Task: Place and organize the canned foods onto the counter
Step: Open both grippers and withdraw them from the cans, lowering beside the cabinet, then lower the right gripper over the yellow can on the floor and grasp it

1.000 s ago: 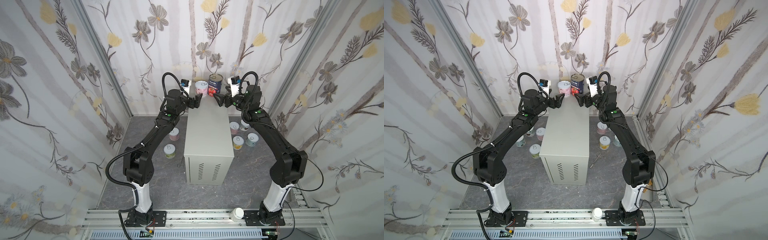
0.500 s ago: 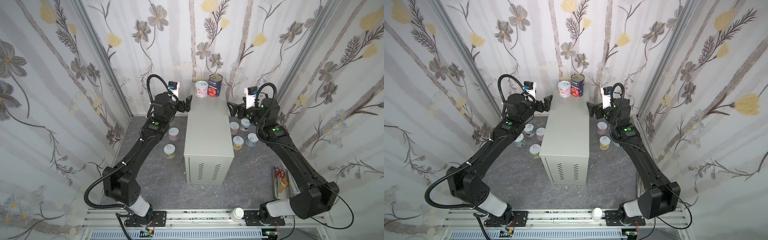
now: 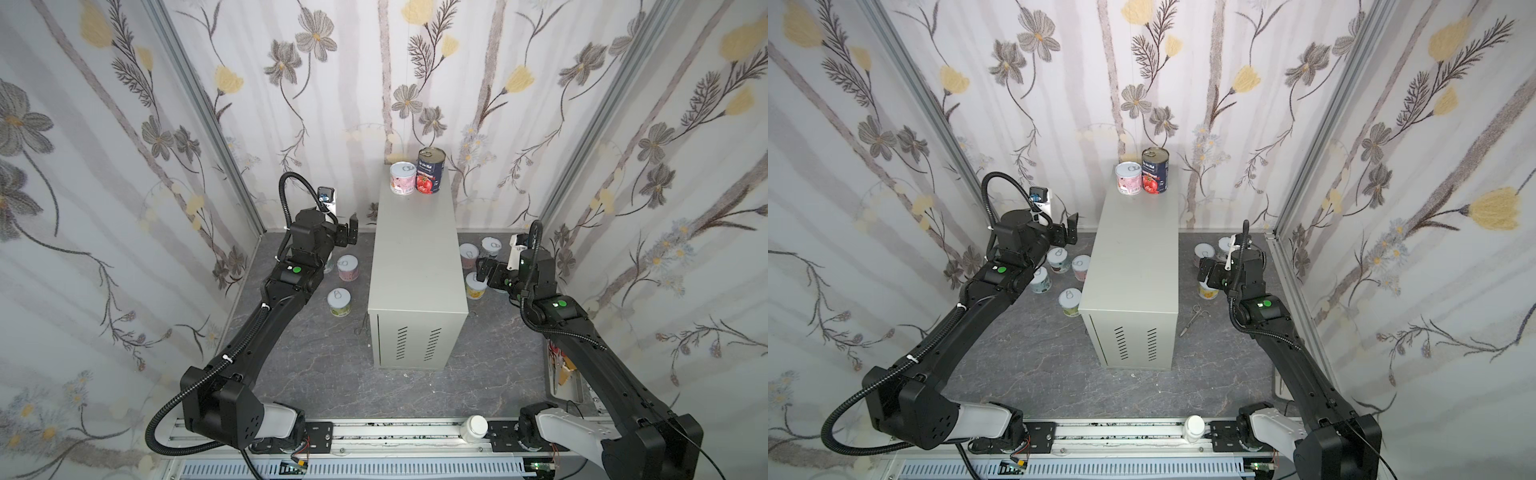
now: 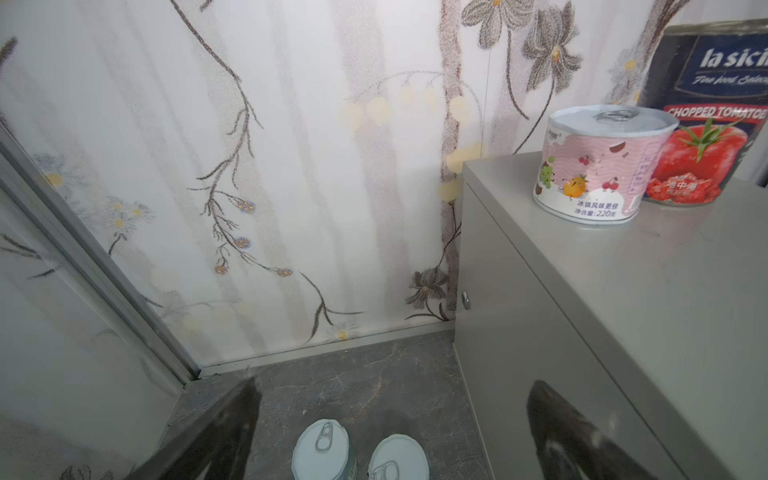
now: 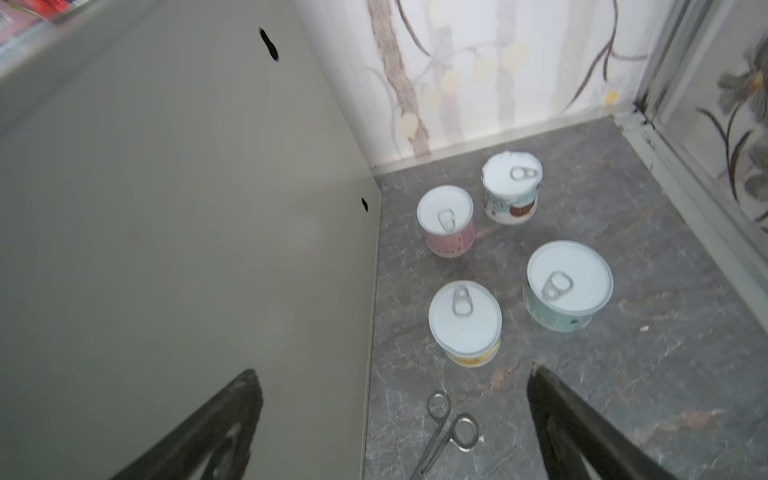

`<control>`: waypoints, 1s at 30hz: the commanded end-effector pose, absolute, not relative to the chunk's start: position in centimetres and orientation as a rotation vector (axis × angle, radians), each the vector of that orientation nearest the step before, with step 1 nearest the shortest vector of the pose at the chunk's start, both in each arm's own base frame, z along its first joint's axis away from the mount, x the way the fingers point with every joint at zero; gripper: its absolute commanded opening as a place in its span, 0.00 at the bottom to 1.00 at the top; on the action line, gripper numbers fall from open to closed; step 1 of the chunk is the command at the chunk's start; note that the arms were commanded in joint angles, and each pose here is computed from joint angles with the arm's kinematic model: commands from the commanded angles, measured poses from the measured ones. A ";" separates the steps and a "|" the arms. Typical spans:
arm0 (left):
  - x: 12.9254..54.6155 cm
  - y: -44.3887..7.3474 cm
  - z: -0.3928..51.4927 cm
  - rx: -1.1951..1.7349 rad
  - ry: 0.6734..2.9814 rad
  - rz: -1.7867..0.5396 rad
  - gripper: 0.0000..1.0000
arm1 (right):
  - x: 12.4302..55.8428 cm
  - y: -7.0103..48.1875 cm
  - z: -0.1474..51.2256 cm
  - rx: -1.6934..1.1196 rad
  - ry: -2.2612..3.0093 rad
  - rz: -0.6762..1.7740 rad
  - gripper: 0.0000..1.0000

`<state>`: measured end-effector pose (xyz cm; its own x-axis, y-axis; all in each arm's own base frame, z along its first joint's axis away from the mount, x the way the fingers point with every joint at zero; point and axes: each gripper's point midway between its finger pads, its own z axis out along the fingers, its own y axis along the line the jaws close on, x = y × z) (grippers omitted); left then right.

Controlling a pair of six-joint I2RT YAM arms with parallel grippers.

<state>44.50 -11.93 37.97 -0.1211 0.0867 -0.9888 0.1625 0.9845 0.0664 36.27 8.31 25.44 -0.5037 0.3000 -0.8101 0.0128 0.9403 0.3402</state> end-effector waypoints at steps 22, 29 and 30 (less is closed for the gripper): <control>43.5 -10.3 32.9 0.151 1.787 -0.021 1.00 | 40.2 7.1 14.9 0.516 2.329 0.356 1.00; 42.8 -9.1 32.1 0.114 1.811 0.002 1.00 | 42.4 8.0 12.8 0.454 2.397 0.353 1.00; 42.7 -8.9 32.0 0.109 1.811 0.002 1.00 | 42.7 8.0 13.0 0.444 2.392 0.353 1.00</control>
<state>42.95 -9.68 31.84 -0.2422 0.0969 -0.9654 0.1043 0.9918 0.0734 41.74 7.57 12.28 -0.7195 0.4331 -0.5429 0.2684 0.8944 0.3577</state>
